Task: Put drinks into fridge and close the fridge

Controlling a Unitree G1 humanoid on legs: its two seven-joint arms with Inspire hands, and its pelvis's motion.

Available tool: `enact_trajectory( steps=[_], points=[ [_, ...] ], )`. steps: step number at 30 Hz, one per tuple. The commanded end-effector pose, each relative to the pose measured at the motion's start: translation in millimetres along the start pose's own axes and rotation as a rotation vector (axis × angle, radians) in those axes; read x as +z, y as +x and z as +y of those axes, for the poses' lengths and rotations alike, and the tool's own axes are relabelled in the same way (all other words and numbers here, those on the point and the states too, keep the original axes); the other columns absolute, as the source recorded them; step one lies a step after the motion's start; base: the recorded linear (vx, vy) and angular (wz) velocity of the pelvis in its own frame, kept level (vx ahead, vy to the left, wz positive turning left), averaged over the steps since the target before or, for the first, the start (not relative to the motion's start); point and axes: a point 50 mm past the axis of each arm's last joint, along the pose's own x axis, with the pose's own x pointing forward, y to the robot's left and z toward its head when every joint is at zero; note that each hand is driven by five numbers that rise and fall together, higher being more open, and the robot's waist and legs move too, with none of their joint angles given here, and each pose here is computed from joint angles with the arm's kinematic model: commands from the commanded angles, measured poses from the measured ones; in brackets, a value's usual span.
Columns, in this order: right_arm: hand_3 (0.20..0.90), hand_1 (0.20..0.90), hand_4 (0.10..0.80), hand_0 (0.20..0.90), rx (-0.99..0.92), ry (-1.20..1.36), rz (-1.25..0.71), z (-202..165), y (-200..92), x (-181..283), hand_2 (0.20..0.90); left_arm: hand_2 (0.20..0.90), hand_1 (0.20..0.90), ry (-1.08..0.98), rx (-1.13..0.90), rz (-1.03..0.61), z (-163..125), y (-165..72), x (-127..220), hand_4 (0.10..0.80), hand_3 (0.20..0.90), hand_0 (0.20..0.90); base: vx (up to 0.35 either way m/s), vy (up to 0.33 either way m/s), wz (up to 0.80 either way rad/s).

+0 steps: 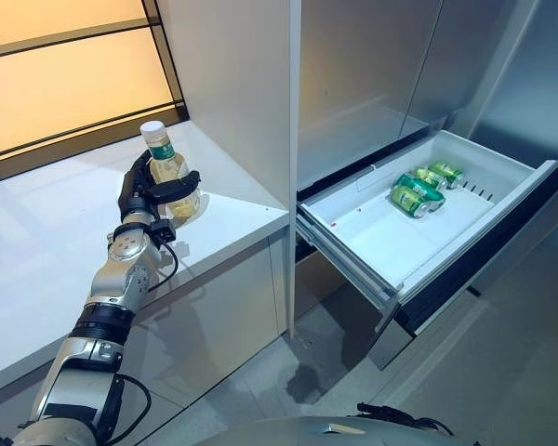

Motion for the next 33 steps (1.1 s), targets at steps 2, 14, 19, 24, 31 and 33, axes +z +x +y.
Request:
enact_trajectory(
  steps=[2, 14, 19, 24, 31, 33],
  points=[
    [0.9, 0.9, 0.8, 0.9, -0.006, -0.072, 0.078, -6.9, -2.4, -21.8, 0.9, 0.9, 0.9, -0.128, 0.027, -0.396, -5.7, 19.9, 103.0, 0.8, 0.9, 0.9, 0.0, 0.0, 0.0],
    [0.9, 0.9, 0.8, 0.9, -0.004, -0.074, 0.078, -8.4, -2.9, -22.1, 0.9, 0.3, 0.3, -0.156, 0.029, -0.445, -5.9, 18.2, 111.9, 0.1, 0.2, 0.3, 0.0, 0.0, 0.0],
    [0.9, 0.9, 0.8, 0.9, -0.001, -0.078, 0.081, -8.4, -3.0, -23.1, 0.9, 0.3, 0.3, -0.156, 0.014, -0.447, -6.6, 17.8, 112.2, 0.1, 0.2, 0.3, 0.0, 0.0, 0.0],
    [0.9, 0.9, 0.8, 0.9, -0.004, -0.086, 0.083, -8.9, -3.1, -23.6, 0.9, 0.3, 0.3, -0.162, 0.0, -0.454, -7.2, 17.2, 113.3, 0.1, 0.2, 0.3, 0.0, 0.0, 0.0],
    [0.9, 0.9, 0.8, 0.9, -0.004, -0.15, 0.083, -10.1, -3.3, -22.3, 0.9, 0.3, 0.3, -0.162, -0.041, -0.476, -11.2, 14.4, 117.5, 0.1, 0.2, 0.3, 0.0, 0.0, 0.0],
    [0.9, 0.9, 0.8, 0.9, -0.012, -0.241, 0.084, -11.4, -3.5, -19.5, 0.9, 0.3, 0.3, -0.156, -0.062, -0.491, -14.1, 12.5, 120.8, 0.1, 0.2, 0.3, 0.0, 0.0, 0.0]
  ],
)
